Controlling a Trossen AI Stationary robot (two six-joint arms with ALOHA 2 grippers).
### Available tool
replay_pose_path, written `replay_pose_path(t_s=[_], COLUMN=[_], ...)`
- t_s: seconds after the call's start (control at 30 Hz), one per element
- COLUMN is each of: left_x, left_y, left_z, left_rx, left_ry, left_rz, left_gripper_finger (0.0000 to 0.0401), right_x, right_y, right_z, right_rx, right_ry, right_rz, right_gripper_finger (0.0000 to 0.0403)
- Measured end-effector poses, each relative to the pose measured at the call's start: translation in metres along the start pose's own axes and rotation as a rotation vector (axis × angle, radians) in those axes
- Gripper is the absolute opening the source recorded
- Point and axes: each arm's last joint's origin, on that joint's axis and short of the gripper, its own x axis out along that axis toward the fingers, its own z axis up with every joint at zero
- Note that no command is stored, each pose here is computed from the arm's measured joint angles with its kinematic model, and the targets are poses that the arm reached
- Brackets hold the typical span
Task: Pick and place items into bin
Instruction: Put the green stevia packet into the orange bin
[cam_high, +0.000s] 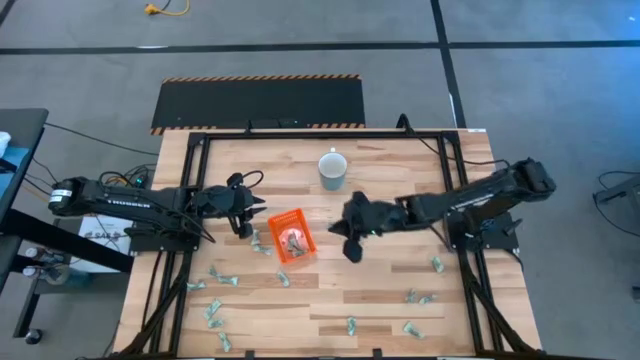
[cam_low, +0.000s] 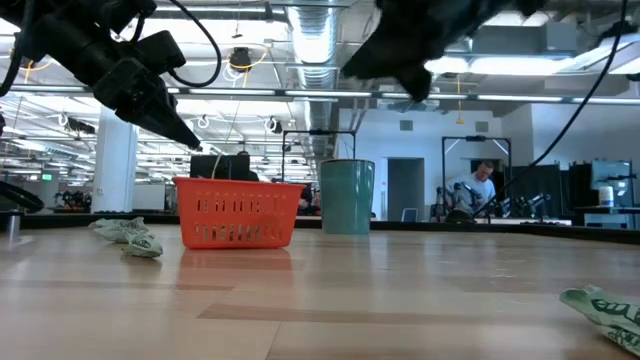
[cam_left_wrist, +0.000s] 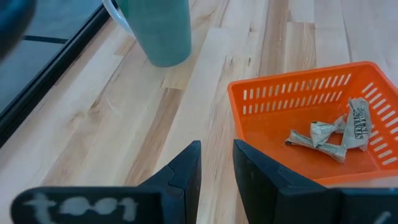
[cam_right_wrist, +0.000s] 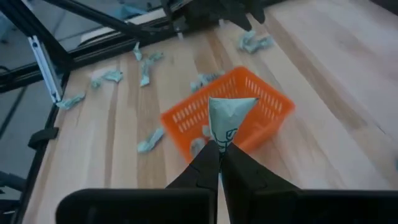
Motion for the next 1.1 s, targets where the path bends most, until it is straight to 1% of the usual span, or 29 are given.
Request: replay_pose_path(t_s=[0.1,0.17,0.23,0.37,0.53,0.57,0.63,0.67,0.7,0.77,0.93,1.1], left_x=[0.000,0.000,0.000,-0.004,-0.015,-0.017,-0.021,-0.023,-0.024,-0.025,-0.024,-0.025], left_y=[0.000,0.000,0.001,0.005,0.015,0.017,0.021,0.022,0.023,0.025,0.025,0.025], left_z=[0.000,0.000,-0.002,-0.003,-0.005,-0.006,-0.008,-0.010,-0.011,-0.014,-0.016,-0.018], left_rx=[-0.001,-0.021,-0.070,-0.193,-0.398,-0.445,-0.557,-0.615,-0.667,-0.738,-0.782,-0.771], left_ry=[0.000,-0.001,0.014,0.098,0.232,0.259,0.307,0.325,0.336,0.365,0.412,0.433], left_rz=[0.000,0.007,0.034,0.139,0.283,0.308,0.357,0.376,0.392,0.411,0.351,0.349], left_gripper_finger=[0.0083,0.0083,0.0083,0.0083,0.0083,0.0083,0.0083,0.0083,0.0083,0.0083,0.0083,0.0083], right_x=[0.020,0.034,0.049,0.075,0.103,0.106,0.115,0.116,0.118,0.120,0.121,0.121], right_y=[-0.015,-0.025,-0.033,-0.042,-0.039,-0.039,-0.037,-0.037,-0.037,-0.036,-0.035,-0.038], right_z=[0.001,-0.002,-0.003,-0.001,0.004,0.003,0.008,0.006,0.009,0.010,0.014,0.013], right_rx=[-0.011,-0.016,-0.020,-0.052,-0.104,-0.110,-0.137,-0.149,-0.164,-0.191,-0.237,-0.263], right_ry=[-0.007,0.006,0.004,0.015,0.036,0.057,0.045,0.074,0.073,0.096,0.120,0.135], right_rz=[0.042,0.083,0.126,0.185,0.250,0.258,0.281,0.283,0.287,0.294,0.297,0.292], right_gripper_finger=[0.0007,0.0008,0.0009,0.0009,0.0009,0.0010,0.0012,0.0014,0.0019,0.0034,0.0085,0.0135])
